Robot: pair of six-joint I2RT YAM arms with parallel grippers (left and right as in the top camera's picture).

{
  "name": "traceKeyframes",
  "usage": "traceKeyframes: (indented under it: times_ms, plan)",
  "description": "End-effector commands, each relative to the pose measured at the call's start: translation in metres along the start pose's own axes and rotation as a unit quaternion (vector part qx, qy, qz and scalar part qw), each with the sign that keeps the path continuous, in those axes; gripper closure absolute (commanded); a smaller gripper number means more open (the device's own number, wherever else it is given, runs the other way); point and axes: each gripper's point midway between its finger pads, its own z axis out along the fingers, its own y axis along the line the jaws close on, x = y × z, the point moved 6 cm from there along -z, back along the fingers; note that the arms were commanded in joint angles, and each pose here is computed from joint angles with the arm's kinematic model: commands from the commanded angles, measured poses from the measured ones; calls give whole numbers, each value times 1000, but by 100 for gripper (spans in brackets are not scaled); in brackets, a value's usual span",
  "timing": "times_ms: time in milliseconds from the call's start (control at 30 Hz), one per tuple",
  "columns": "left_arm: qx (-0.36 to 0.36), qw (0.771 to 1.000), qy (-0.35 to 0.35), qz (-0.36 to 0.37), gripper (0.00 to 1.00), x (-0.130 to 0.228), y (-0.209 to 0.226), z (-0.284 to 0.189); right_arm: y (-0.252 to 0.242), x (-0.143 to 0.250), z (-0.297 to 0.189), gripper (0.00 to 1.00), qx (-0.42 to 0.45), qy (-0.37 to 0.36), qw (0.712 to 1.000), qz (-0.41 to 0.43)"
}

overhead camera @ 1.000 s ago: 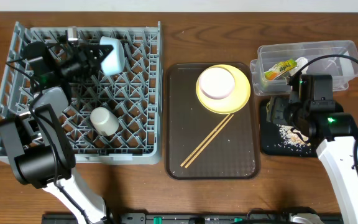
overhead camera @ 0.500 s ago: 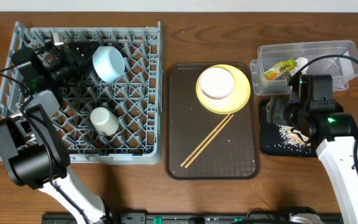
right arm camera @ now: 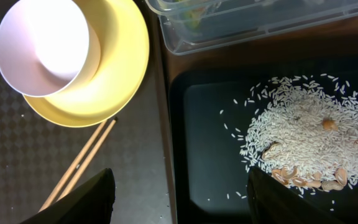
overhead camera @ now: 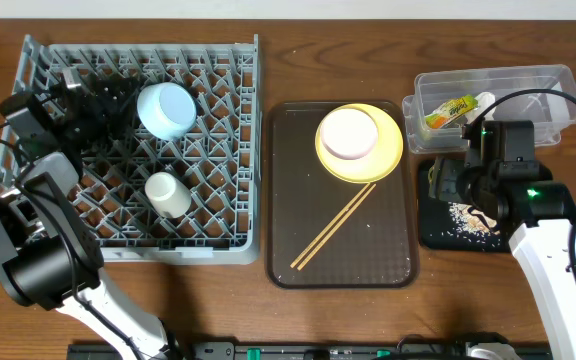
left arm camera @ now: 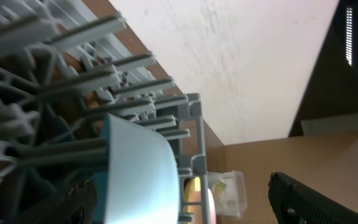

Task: Sort waste into correct bins and load items into the dishwasher rack
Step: 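Set the light-blue bowl into the back of the dish rack, then reach the left gripper to the pink bowl on the yellow plate and grasp it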

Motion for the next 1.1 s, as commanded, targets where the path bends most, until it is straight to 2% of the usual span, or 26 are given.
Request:
traceKeyframes:
  times_ms: [0, 200, 433, 600, 833, 967, 1067]
  plan:
    - [-15, 999, -24, 28, 11, -11, 1, -7, 0, -6, -6, 34, 0, -12, 1000, 4]
    - [-25, 998, -42, 46, 10, -17, -3, -13, -1, -6, -6, 34, 0, -11, 1000, 4]
    - [-38, 993, -75, 88, 10, -27, -30, -21, -1, -6, -6, 34, 0, -10, 1000, 4]
    - [-97, 984, -101, 109, 10, -26, -46, -32, -1, -6, -6, 34, 1, -10, 1000, 4]
    - [-193, 969, -65, 140, 10, 13, -80, -32, -1, -6, -6, 31, 1, -11, 1000, 4]
    - [-230, 960, -26, 161, 10, 48, -103, -12, -1, -5, -6, 30, 3, -10, 1000, 5]
    - [-255, 944, 6, 208, 10, 78, -120, 13, -5, -2, -6, 30, 20, -3, 1000, 6]
